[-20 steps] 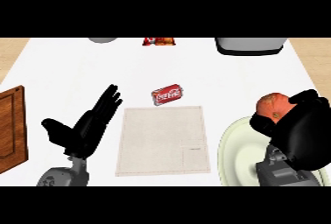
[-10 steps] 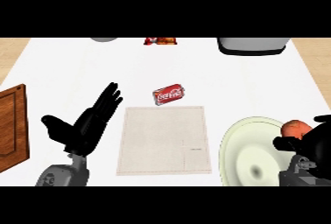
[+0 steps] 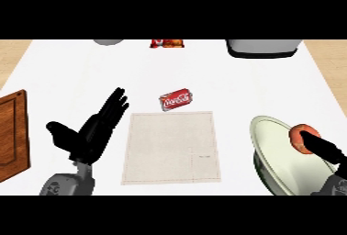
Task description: Pick the squash from the placemat and place it in the bowl
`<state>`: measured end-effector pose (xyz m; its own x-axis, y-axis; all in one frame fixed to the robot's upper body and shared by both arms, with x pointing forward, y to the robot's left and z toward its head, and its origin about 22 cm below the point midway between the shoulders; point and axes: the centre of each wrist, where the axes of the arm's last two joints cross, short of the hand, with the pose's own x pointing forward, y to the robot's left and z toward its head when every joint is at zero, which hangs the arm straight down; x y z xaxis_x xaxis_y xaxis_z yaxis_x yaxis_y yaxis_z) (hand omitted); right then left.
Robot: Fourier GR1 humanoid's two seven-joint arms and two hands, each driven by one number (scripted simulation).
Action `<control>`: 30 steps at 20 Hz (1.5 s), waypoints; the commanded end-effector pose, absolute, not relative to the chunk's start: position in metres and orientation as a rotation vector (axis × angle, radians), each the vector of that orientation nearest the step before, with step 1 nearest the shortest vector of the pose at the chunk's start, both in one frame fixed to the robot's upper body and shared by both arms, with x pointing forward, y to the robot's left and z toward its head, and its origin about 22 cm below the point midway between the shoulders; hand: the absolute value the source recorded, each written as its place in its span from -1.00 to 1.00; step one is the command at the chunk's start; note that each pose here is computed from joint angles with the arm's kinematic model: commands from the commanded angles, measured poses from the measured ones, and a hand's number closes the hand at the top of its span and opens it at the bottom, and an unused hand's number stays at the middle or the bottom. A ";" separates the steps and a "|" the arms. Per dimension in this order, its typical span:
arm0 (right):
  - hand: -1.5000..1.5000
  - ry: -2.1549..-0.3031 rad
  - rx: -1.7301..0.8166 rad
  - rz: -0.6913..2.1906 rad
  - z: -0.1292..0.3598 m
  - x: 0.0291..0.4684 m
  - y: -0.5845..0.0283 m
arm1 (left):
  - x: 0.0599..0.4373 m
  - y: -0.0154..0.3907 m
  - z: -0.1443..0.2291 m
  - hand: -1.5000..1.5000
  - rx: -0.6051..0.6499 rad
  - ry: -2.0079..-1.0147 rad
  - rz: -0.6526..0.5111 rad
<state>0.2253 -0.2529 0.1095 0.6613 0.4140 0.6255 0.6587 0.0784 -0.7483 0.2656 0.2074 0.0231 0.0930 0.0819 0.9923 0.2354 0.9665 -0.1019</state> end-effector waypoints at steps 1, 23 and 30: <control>-1.00 -1.210 -1.549 -0.549 0.141 0.203 -0.245 | 0.258 0.214 0.017 0.00 -0.245 -1.469 -0.098; 1.00 -1.717 -1.360 -0.337 0.124 0.099 -0.119 | 0.254 0.227 0.016 0.00 -0.194 -1.446 -0.049; 1.00 -1.653 -1.232 -0.219 0.101 0.077 -0.086 | 0.252 0.233 0.016 0.00 -0.168 -1.451 -0.041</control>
<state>0.0931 -0.1113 0.1172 0.0266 0.6816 0.7313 0.8537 0.3651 -0.3714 0.2525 0.2271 0.0150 0.1270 0.0831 0.9884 0.1405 0.9849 -0.1009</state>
